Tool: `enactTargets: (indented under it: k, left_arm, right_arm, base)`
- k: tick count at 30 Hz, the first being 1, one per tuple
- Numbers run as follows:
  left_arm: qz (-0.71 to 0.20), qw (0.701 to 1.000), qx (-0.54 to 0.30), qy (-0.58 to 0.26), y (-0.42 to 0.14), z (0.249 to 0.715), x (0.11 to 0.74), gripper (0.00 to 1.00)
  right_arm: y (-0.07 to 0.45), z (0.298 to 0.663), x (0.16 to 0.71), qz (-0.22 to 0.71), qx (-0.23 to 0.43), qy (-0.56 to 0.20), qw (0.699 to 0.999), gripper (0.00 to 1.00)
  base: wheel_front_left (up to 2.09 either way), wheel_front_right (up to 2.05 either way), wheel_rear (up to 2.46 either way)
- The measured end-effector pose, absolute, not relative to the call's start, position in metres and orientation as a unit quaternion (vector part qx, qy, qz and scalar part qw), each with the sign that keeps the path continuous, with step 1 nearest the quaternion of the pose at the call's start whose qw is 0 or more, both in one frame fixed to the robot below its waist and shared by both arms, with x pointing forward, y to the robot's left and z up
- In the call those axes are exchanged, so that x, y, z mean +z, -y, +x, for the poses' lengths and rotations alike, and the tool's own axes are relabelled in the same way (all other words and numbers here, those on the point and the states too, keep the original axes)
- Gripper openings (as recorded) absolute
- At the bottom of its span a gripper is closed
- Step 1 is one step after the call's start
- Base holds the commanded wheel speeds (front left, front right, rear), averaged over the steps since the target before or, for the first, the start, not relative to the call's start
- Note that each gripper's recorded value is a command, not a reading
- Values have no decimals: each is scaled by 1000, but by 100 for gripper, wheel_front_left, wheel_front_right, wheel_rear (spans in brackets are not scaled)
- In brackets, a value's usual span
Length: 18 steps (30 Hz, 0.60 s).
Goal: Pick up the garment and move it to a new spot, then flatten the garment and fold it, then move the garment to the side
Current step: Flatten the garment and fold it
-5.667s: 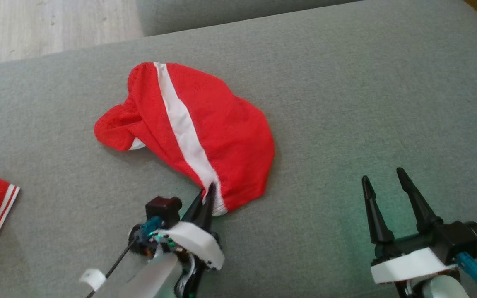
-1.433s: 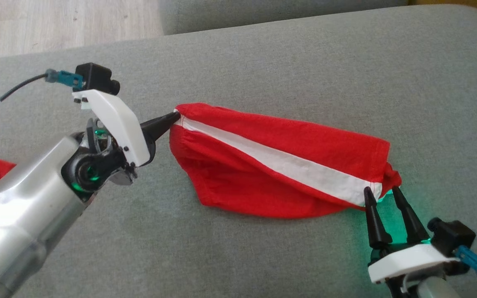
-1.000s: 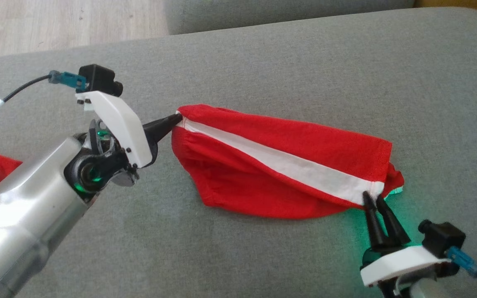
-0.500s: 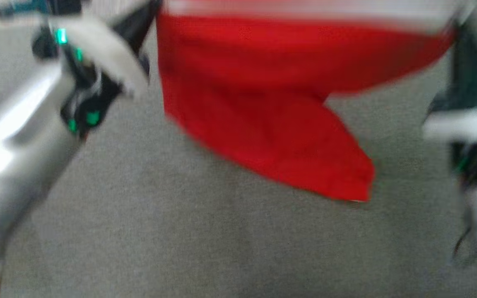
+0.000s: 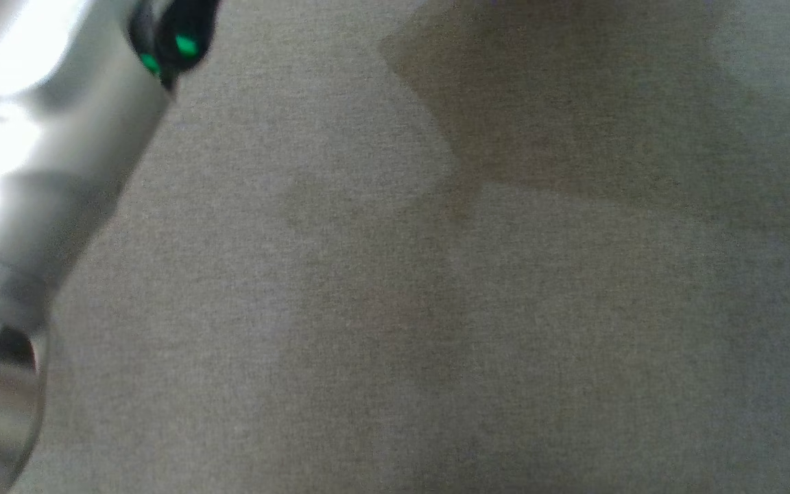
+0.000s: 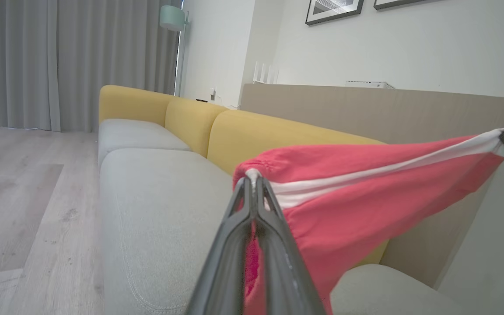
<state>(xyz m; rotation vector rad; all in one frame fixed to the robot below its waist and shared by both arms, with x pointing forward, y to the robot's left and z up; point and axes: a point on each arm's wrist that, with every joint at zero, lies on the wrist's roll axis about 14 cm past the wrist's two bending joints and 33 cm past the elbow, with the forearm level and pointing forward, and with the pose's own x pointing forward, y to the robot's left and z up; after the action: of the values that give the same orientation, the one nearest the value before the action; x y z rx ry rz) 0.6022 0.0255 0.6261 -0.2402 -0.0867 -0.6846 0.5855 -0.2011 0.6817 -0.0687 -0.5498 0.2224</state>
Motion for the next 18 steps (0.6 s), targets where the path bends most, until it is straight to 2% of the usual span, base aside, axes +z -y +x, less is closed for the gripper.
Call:
enactTargets:
  k: [6,11,18]
  left_arm:
    - [-79,939,-335,-19,-37,558,536,0]
    - [-51,940,-337,-32,-33,498,504,0]
    - [-35,945,-308,-102,-38,396,443,0]
  right_arm:
    - [209,549,596,10,94,178,979,0]
    - [224,491,527,32,66,82,994,0]
    - [231,408,484,51,45,0,998,0]
  base:
    - [0,0,0]
    - [0,0,0]
    - [0,0,0]
